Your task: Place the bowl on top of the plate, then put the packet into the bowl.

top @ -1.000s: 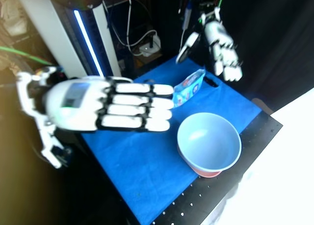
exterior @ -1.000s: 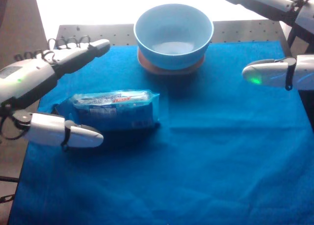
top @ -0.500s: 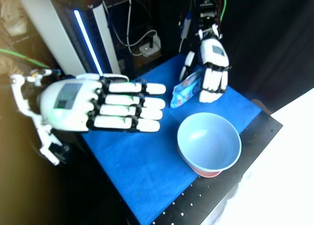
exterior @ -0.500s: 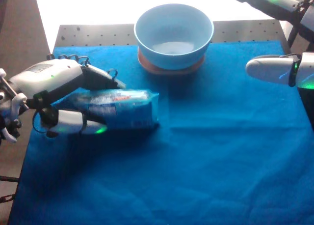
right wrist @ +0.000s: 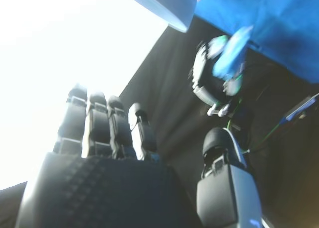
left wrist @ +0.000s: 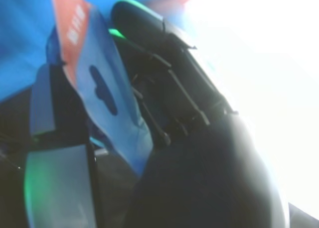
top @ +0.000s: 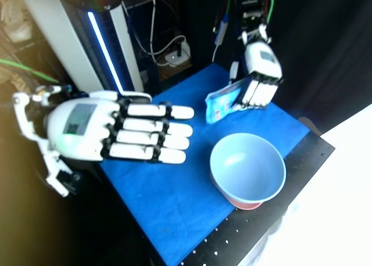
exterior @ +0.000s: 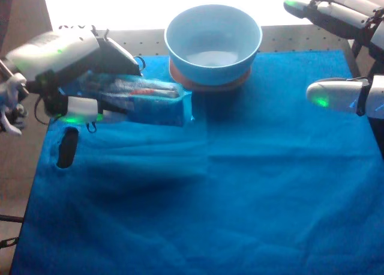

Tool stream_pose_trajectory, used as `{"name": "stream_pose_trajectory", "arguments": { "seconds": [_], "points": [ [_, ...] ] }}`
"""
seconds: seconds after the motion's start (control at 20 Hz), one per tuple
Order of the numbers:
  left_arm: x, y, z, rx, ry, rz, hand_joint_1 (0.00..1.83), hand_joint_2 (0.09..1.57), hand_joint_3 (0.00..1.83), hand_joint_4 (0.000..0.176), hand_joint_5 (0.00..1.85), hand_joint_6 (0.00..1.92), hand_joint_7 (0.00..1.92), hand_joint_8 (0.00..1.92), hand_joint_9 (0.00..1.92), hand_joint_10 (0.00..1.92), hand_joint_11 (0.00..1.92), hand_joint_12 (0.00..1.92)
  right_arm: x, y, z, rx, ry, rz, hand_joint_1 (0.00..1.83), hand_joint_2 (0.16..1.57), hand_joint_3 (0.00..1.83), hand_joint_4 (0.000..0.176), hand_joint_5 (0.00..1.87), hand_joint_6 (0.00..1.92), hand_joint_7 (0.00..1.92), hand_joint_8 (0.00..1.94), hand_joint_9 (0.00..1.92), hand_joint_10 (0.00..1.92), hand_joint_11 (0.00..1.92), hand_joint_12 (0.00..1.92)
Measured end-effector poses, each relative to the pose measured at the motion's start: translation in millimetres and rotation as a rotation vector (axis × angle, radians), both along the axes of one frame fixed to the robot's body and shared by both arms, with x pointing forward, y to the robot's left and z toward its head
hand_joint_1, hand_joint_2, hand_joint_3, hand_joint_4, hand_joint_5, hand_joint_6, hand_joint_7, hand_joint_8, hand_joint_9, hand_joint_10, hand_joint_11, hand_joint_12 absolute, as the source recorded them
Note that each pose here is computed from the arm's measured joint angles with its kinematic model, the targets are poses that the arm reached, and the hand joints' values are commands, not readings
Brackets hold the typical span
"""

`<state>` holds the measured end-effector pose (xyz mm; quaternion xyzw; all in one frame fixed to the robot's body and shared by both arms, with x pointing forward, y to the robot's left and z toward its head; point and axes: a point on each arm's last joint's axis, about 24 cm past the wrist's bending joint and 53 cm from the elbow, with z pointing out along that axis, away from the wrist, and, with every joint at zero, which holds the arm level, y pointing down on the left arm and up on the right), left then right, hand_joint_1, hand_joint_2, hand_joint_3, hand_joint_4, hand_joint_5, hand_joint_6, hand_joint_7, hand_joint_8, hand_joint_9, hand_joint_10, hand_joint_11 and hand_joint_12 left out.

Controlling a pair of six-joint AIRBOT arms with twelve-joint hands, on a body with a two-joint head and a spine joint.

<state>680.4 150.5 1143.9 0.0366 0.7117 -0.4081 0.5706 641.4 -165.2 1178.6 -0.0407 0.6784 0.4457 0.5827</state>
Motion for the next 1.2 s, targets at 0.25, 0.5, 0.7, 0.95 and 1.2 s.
{"name": "stream_pose_trajectory", "arguments": {
  "seconds": [0.25,0.5,0.7,0.95,1.2],
  "points": [
    [15,2.4,39,-0.032,-0.081,0.015,1.27,1.04,0.00,0.000,1.24,0.34,1.14,0.89,1.13,0.57,0.77,1.20,-1,-2,-4,0.001,0.011,-0.006,0.06,1.18,0.01,0.081,0.00,0.00,0.01,0.00,0.00,0.00,0.00,0.00],
    [47,-0.1,65,-0.057,-0.124,0.056,1.26,1.05,0.00,0.000,1.13,0.61,1.12,0.88,1.02,0.58,0.49,1.32,0,-2,-4,0.001,0.014,-0.007,0.09,1.15,0.00,0.120,0.00,0.00,0.00,0.00,0.00,0.00,0.00,0.00],
    [67,-14.5,87,-0.086,-0.155,0.065,1.40,1.03,0.00,0.000,1.09,0.61,1.28,0.39,1.09,1.04,0.90,1.06,0,-2,-4,0.003,0.015,-0.007,0.05,1.17,0.00,0.130,0.00,0.00,0.00,0.00,0.00,0.00,0.03,0.01],
    [88,-41.4,70,-0.068,-0.118,0.064,1.40,1.03,0.00,0.000,1.04,0.75,1.21,0.48,1.17,0.88,1.02,0.74,0,5,-10,0.009,0.022,0.003,0.06,1.16,0.00,0.126,0.00,0.00,0.02,0.01,0.01,0.00,0.04,0.02],
    [105,-67.7,51,-0.073,-0.064,0.073,1.40,1.04,0.00,0.000,1.06,0.72,1.21,0.47,1.11,0.97,0.94,0.71,4,3,-12,0.006,0.019,-0.003,0.05,1.18,0.00,0.096,0.00,0.00,0.05,0.01,0.04,0.01,0.07,0.04]
  ]
}}
